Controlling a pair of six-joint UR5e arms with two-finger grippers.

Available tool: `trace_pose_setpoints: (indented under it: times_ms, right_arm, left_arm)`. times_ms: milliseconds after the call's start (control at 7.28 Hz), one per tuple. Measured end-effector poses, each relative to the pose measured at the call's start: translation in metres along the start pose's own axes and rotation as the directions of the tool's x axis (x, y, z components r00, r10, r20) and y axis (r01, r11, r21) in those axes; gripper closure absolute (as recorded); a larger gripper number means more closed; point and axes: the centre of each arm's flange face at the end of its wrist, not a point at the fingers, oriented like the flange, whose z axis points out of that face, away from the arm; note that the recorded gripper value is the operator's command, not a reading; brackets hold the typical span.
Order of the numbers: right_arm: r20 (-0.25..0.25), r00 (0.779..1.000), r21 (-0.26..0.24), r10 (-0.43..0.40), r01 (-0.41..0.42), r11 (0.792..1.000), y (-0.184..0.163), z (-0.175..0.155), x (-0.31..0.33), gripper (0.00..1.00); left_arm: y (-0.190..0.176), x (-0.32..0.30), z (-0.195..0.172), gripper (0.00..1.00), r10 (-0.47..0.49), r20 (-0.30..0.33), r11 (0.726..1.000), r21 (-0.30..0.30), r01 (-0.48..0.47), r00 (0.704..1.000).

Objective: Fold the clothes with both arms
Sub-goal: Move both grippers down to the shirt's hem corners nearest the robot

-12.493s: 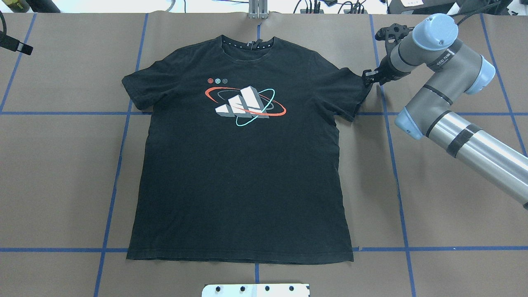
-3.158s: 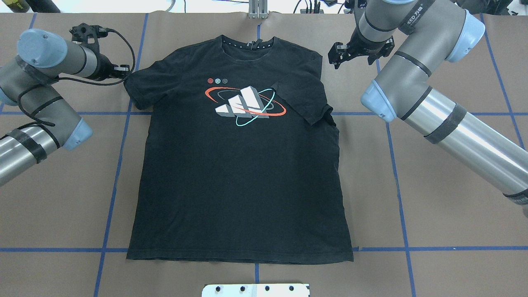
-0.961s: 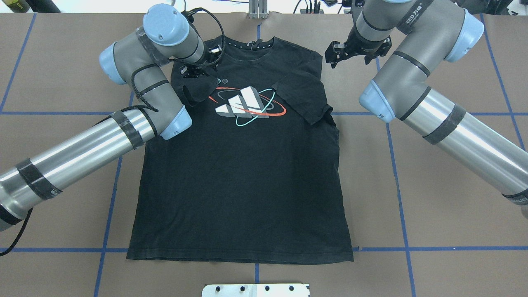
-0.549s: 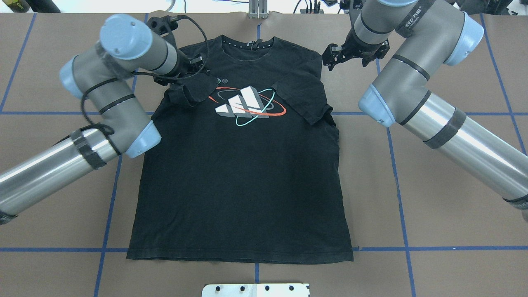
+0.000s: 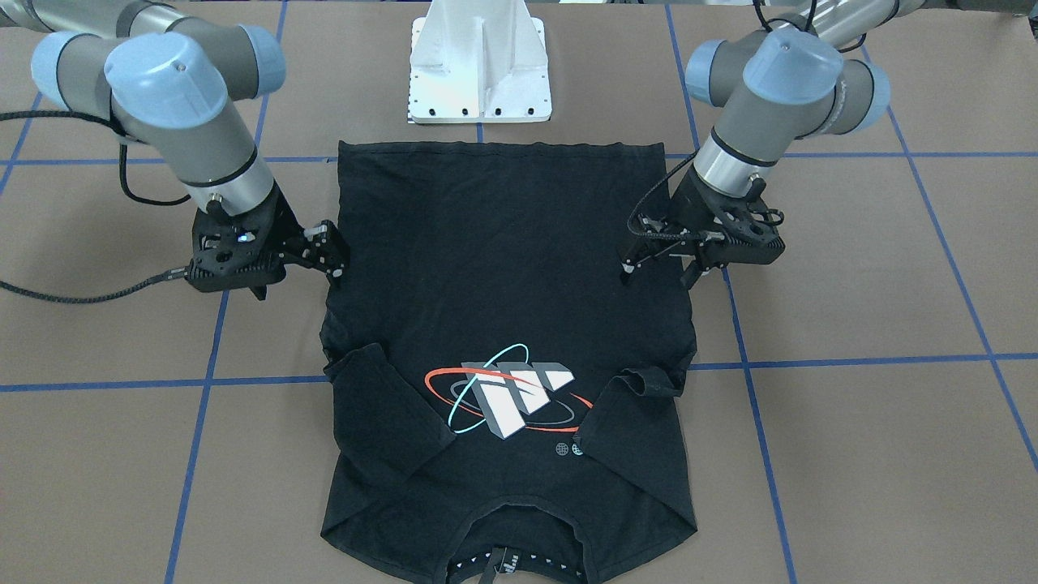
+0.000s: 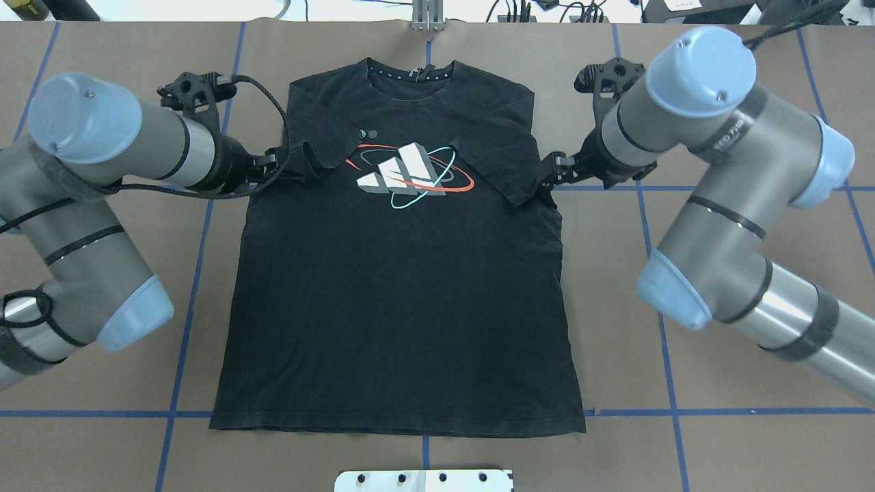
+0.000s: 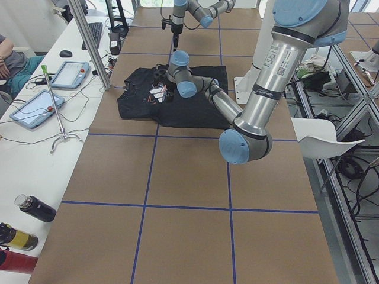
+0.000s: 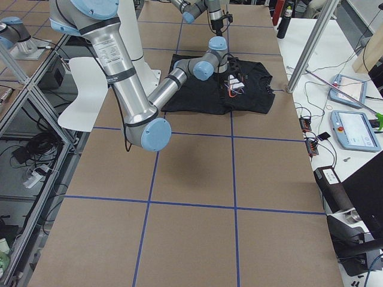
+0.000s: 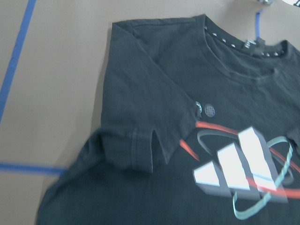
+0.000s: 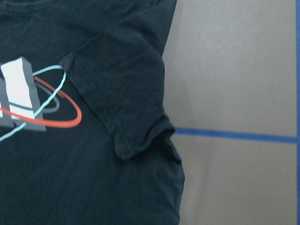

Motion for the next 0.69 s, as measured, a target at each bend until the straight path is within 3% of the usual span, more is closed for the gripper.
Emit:
trace_pose_setpoints:
  times_ms: [412,686]
  right_arm:
    - [-0.011,0.999,-0.044,0.037,-0.038,0.998,0.136,-0.011,-0.015,0.00]
    - [-0.045,0.998,-0.059,0.043,-0.046,0.997,0.209,-0.002,-0.018,0.00]
  left_arm:
    - [0.088,-0.005,0.000,0.00,0.025,-0.020,0.991,-0.130,-0.028,0.999]
    - [0.162,-0.027,0.004,0.00,0.035,0.020,0.977,-0.212,-0.030,0.999]
